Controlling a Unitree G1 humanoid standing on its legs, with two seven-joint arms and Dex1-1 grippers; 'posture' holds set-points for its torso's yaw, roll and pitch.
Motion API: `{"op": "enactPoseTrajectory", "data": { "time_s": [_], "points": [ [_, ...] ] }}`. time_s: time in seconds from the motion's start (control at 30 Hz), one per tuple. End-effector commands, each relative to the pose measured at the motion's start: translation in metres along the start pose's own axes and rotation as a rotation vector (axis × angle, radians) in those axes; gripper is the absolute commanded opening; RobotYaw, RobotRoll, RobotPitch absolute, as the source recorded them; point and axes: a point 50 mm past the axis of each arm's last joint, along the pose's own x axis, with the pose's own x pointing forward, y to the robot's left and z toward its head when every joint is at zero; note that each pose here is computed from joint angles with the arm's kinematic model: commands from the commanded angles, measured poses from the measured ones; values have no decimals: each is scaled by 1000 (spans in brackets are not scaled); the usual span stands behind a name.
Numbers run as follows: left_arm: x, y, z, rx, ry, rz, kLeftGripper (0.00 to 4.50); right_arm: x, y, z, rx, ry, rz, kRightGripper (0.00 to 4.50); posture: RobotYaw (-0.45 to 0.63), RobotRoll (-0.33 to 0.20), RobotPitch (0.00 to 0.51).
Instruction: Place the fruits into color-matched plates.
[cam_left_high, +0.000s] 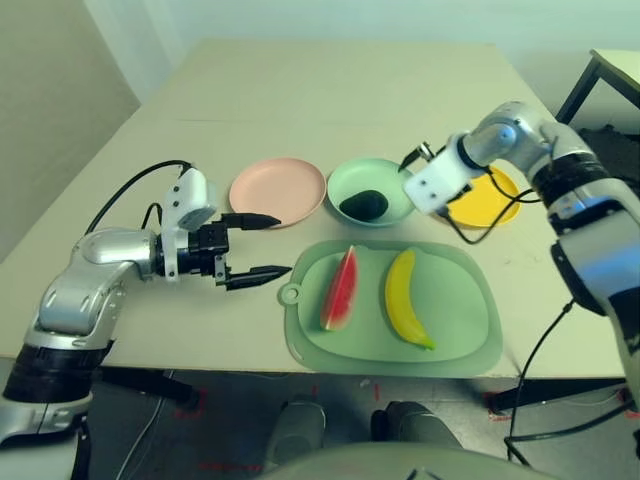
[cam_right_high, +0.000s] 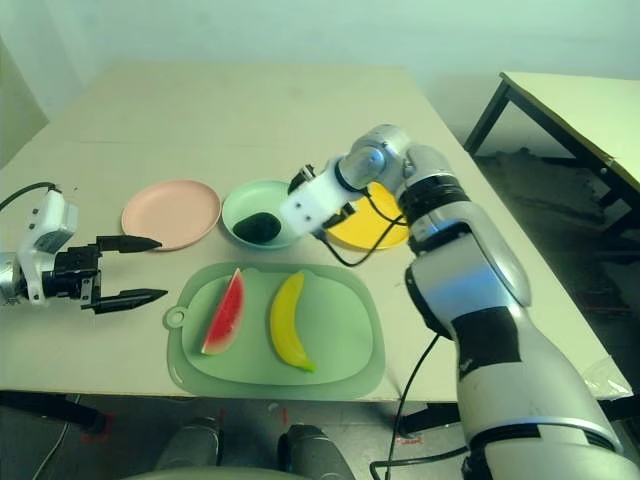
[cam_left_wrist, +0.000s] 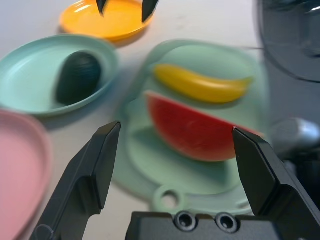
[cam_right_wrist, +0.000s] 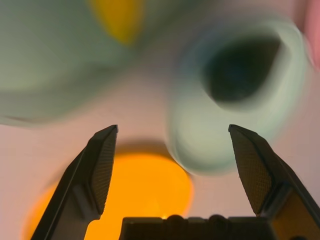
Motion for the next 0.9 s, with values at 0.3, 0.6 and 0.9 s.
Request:
{"op": "enactPoseTrajectory", "data": {
  "time_s": [0.3,0.6,0.9],
  "points": [
    [6,-6,6,89,14,-176,4500,14,-8,53,-71,-150,48,4457,86,0,46],
    [13,-9,5,85,-16,-137,4500,40,-4,60,-138,-126,72,4457,94,0,50],
    [14,-14,2,76,-6,-129,4500,69,3,60,-153,-127,140,4457,119,0,53]
  ]
}}
